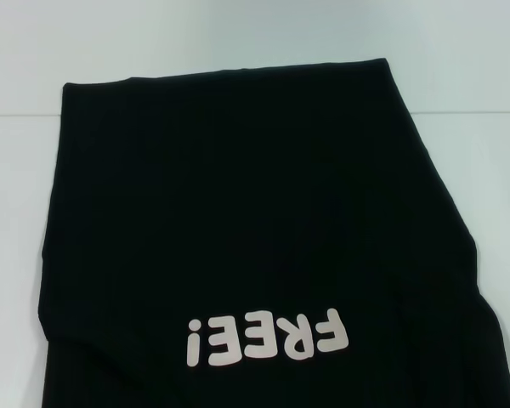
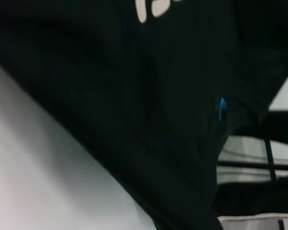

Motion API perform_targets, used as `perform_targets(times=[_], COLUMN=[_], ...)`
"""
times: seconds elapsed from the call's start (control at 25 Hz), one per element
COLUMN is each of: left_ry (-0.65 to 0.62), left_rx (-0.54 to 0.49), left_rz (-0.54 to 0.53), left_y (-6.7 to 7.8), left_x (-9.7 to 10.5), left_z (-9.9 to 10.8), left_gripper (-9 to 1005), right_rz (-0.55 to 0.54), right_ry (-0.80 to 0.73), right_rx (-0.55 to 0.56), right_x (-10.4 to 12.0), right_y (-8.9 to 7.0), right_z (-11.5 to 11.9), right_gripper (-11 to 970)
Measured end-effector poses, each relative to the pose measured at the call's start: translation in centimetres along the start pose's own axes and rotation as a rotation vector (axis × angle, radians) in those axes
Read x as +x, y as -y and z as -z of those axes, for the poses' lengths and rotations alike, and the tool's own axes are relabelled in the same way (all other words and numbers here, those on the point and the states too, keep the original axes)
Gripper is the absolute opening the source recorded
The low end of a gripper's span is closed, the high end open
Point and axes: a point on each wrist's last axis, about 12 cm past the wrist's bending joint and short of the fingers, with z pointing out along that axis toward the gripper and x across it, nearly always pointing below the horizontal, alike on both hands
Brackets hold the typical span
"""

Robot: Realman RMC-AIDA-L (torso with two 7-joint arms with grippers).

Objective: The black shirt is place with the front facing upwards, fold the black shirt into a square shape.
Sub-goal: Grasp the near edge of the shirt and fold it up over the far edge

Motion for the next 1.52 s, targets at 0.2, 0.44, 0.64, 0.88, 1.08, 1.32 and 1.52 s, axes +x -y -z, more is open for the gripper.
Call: perform_targets(times=[0.2, 0.44, 0.64, 0.88, 1.08, 1.32, 1.52], left_ry=[0.178, 0.59, 0.933, 1.198, 1.303, 1.392, 1.425], left_rx=[0.018, 0.071, 0.111, 0.166, 0.164, 0.145, 0.12], left_rz=[-0.033, 0.072, 0.128, 0.176, 0.194, 0.187, 0.193], left_y=[0.2, -0.1, -1.5, -3.1, -3.6, -4.0, -4.2], left_x=[-1.3, -2.6, -3.1, -3.3, -3.7, -4.2, -4.8], left_z=[1.3, 4.7, 5.6, 3.9, 2.7, 1.9, 1.6], left_gripper=[-2, -2, -1, -2, -2, -1, -1], right_rz=[-0.047, -0.141, -0.205, -0.288, -0.324, -0.36, -0.391], right_ry=[0.16, 0.573, 0.906, 1.21, 1.331, 1.344, 1.352], right_rx=[0.031, 0.002, -0.024, 0.005, 0.078, 0.173, 0.237], right_x=[-0.3, 0.0, 0.3, 0.3, -0.5, -1.5, -1.9], right_y=[0.9, 2.2, 3.5, 5.2, 6.2, 7.1, 7.7], right_z=[1.0, 4.4, 5.4, 4.2, 2.4, 1.2, 0.8], right_gripper=[66, 66, 66, 66, 65, 65, 66])
